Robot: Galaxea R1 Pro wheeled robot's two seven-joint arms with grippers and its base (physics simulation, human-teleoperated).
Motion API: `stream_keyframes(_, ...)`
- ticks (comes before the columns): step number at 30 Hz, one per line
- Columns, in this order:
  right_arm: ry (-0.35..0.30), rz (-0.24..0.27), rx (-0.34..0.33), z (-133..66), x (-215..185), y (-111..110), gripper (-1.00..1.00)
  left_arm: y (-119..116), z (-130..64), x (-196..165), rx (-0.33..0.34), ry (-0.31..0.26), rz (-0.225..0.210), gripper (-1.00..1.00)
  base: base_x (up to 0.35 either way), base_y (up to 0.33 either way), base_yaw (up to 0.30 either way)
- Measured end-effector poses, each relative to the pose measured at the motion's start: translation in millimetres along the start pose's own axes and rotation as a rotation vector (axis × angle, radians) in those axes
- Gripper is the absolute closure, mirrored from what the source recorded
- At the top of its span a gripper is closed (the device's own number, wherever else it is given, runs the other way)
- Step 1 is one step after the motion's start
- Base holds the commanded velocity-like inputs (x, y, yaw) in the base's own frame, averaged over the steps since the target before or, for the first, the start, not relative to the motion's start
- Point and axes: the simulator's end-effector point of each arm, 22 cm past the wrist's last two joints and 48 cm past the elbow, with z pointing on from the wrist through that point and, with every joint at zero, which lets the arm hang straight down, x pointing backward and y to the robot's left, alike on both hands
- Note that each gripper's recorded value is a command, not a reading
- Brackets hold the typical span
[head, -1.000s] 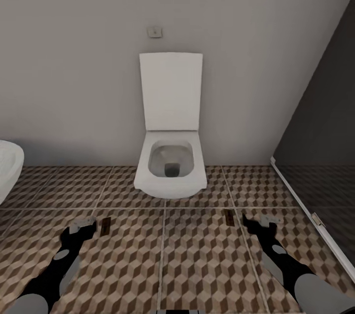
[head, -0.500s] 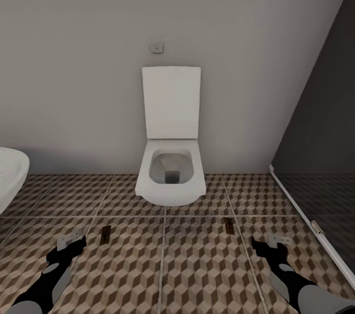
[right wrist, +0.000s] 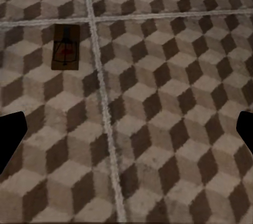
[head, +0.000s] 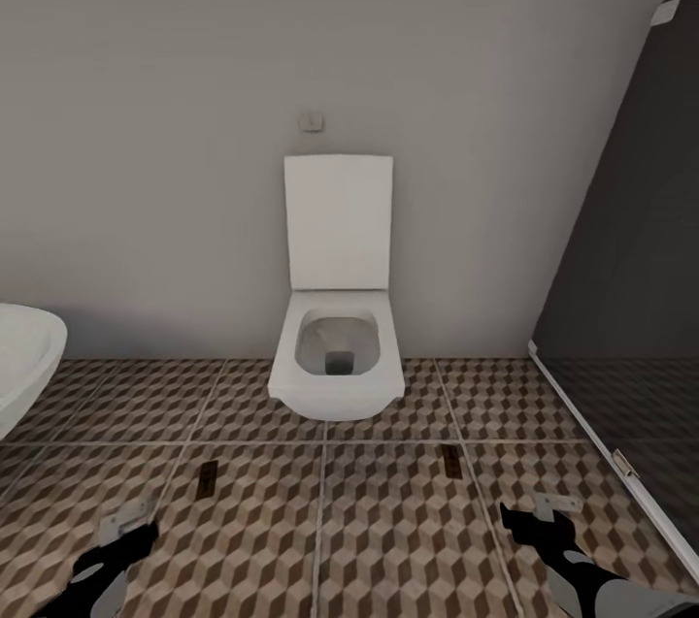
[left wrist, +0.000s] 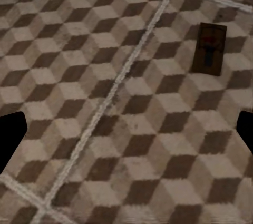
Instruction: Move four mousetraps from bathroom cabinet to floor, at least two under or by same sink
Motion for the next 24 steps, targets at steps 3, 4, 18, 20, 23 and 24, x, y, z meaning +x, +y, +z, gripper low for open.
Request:
stream_keyframes(3,0.000,-0.003,-0.006,-3.5,-0.1,-0.4,-1.00,4.7,-3.8,13.7,-0.006,0.030,0.004,-1.00,0.000,0.000,0.000)
stream_keyframes(4,0.000,-0.005,-0.007,-4.8,0.4,-0.4,-1.00,6.2,-5.0,17.5,-0.008,0.039,0.005,-1.00,0.000,0.000,0.000)
stream_keyframes(18,0.028,-0.117,-0.044,-29.0,32.0,1.1,-1.00,29.8,-20.8,45.9,-0.032,0.109,0.008,-1.00,0.000,0.000,0.000)
stream_keyframes(20,0.025,-0.123,-0.044,-31.1,31.3,0.6,-1.00,33.5,-22.0,44.1,-0.035,0.106,0.007,-1.00,0.000,0.000,0.000)
stream_keyframes(23,0.017,-0.128,-0.044,-33.6,28.1,0.1,-1.00,38.6,-23.9,41.1,-0.039,0.102,0.004,-1.00,0.000,0.000,0.000)
stream_keyframes(24,0.013,-0.128,-0.044,-34.4,26.7,-0.2,-1.00,39.8,-24.6,40.4,-0.040,0.101,0.003,-1.00,0.000,0.000,0.000)
